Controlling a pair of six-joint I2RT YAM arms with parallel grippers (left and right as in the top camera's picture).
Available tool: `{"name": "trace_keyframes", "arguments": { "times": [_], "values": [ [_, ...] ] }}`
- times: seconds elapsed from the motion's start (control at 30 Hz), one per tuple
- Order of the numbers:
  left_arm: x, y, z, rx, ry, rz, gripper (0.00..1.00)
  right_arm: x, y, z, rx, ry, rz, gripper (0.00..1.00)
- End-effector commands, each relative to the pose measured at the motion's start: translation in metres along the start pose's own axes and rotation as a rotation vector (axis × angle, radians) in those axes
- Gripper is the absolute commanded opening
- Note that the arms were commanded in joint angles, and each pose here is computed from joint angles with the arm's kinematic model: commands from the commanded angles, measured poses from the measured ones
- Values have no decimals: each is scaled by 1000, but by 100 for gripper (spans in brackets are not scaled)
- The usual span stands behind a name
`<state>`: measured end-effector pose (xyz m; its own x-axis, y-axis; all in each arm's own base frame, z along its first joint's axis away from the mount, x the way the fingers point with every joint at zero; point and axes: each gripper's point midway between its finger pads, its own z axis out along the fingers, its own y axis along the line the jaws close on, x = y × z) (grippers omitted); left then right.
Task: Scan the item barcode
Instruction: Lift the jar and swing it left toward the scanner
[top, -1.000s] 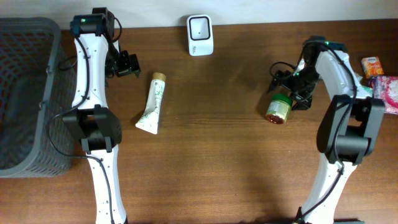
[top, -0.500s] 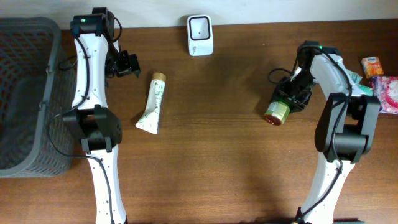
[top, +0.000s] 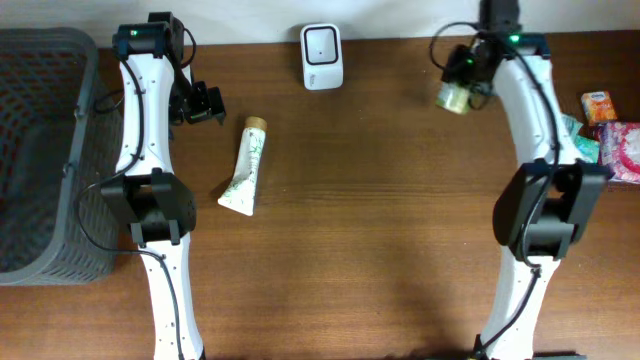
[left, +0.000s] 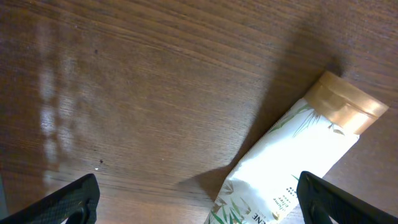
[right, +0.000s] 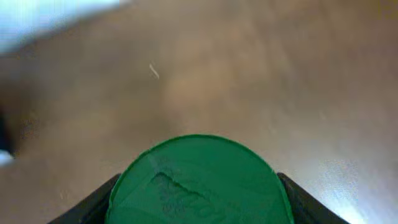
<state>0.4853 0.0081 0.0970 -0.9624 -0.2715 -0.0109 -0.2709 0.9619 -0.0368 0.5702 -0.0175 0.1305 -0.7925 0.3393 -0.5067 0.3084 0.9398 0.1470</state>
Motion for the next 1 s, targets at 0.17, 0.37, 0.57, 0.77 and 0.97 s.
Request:
{"name": "trace_keyframes", "arguments": {
  "times": [0.17, 0.37, 0.57, 0.77, 0.97],
  "values": [
    [0, 0, -18, 3, -38, 0, 99, -16, 38, 29, 68, -298, -57, 60],
    [0, 0, -18, 2, -38, 0, 99, 6, 32, 60, 71, -342, -52, 60],
    [0, 0, -18, 3, -39, 0, 99, 32, 26, 74, 100, -258, -75, 78],
    [0, 0, -18, 2, -38, 0, 99, 34, 52, 30, 70, -244, -117, 93],
    [0, 0, -18, 3, -38, 0, 99, 22, 49, -92, 34, -237, -138, 99]
  ]
}}
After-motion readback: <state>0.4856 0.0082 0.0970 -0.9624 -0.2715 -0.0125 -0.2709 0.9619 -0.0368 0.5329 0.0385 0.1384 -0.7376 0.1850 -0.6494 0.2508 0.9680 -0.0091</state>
